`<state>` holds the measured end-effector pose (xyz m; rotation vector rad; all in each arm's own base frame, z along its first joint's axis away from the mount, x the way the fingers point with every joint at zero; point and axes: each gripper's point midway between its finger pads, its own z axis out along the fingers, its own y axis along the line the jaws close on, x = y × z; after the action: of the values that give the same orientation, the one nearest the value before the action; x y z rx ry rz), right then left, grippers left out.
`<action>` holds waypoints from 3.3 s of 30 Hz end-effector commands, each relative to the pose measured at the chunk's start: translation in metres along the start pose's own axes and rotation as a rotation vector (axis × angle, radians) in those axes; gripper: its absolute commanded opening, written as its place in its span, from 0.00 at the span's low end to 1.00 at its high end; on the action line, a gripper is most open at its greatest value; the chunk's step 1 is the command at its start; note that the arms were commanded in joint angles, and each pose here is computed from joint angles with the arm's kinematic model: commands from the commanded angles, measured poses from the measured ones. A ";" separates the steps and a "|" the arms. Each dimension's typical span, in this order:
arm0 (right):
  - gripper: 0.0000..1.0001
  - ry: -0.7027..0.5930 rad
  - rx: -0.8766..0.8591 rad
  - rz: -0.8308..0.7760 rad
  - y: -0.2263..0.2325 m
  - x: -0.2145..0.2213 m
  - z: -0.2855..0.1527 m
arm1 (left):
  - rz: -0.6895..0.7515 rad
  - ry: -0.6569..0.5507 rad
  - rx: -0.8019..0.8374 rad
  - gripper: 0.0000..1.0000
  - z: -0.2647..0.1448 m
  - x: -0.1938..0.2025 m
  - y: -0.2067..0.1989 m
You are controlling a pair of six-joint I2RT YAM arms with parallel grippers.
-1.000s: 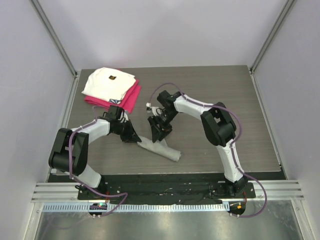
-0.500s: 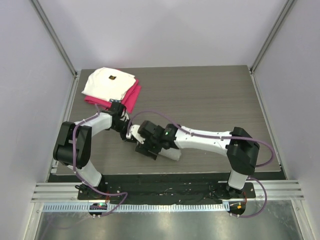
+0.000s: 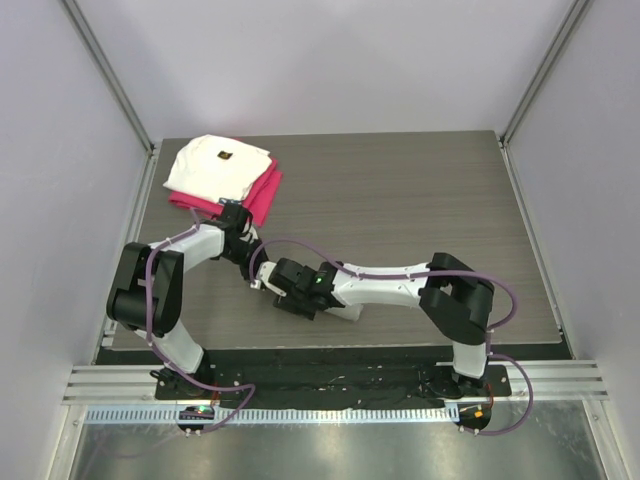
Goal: Fold the napkin, place the utensils inside, and roll it up
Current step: Roll the napkin with the utensil
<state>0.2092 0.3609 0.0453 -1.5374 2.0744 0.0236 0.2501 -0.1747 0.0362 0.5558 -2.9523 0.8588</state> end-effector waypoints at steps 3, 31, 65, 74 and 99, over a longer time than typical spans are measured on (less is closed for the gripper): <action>0.60 0.050 0.020 0.011 -0.008 0.014 0.015 | 0.007 0.007 0.017 0.00 -0.005 -0.001 -0.008; 0.22 0.047 -0.993 0.588 0.022 0.001 -0.012 | 0.179 -0.136 0.144 0.72 -0.046 -0.005 -0.014; 0.16 0.098 -1.051 0.714 -0.002 0.023 0.024 | 0.244 -0.189 0.147 0.61 -0.008 -0.027 -0.030; 0.18 0.132 -0.987 0.702 -0.011 0.025 0.027 | 0.233 -0.167 0.181 0.42 0.005 -0.030 -0.033; 0.84 -0.057 -0.084 0.144 -0.075 -0.026 -0.015 | 0.128 0.036 0.035 0.00 0.018 -0.011 -0.007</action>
<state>0.2603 0.3592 0.1024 -1.3573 2.2985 0.4875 0.2756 -0.1910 0.0274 0.3725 -3.0087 1.0044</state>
